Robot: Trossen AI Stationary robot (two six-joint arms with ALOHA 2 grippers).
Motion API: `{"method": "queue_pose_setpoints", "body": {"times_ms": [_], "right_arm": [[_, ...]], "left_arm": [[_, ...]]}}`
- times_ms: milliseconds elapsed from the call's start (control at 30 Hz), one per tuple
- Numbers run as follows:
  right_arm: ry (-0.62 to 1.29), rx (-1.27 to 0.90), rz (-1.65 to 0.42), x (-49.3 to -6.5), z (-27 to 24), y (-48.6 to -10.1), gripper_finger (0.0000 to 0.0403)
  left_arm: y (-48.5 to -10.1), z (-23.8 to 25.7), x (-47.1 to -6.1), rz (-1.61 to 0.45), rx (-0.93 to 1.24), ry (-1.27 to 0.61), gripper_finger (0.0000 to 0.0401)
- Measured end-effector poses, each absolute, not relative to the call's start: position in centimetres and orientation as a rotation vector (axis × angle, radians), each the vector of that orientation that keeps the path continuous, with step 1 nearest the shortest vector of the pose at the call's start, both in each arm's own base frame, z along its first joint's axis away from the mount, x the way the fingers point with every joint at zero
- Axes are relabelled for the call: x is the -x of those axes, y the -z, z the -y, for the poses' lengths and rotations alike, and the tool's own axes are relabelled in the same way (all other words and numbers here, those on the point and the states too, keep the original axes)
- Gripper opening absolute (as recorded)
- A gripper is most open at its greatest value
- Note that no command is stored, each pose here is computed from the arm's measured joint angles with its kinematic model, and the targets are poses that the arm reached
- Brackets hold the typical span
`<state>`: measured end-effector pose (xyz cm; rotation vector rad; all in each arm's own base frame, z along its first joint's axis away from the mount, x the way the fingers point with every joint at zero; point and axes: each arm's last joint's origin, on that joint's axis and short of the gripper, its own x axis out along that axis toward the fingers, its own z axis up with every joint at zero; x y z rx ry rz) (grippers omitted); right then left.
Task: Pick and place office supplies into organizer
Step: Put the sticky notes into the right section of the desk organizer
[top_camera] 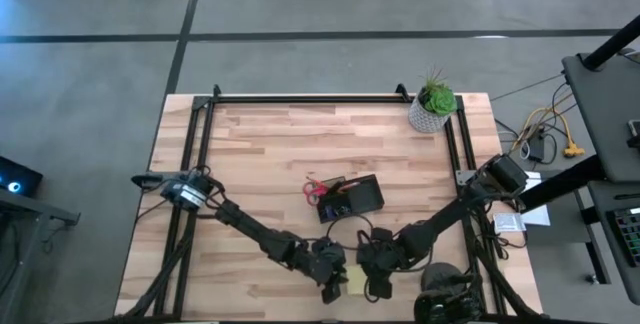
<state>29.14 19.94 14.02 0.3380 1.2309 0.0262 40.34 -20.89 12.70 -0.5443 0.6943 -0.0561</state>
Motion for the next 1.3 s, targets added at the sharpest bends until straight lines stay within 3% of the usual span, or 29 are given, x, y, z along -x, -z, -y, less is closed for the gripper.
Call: {"method": "queue_pose_setpoints", "body": {"times_ms": [767, 1033, 1300], "right_arm": [[-0.058, -0.332, -1.218, -30.7, -21.1, -11.8, 0.0181], [-0.043, -0.319, -1.221, -30.6, -21.0, -11.7, 0.0149], [-0.038, -0.28, -1.21, -30.6, -20.9, -11.6, 0.0129]], "left_arm": [[-12.8, 20.8, -40.5, -0.689, 0.546, 0.052, 0.0123], [-16.9, 20.9, -39.9, -0.631, 0.544, 0.097, 0.0123], [-18.1, 22.3, -38.8, -0.624, 0.541, 0.141, 0.0123]]}}
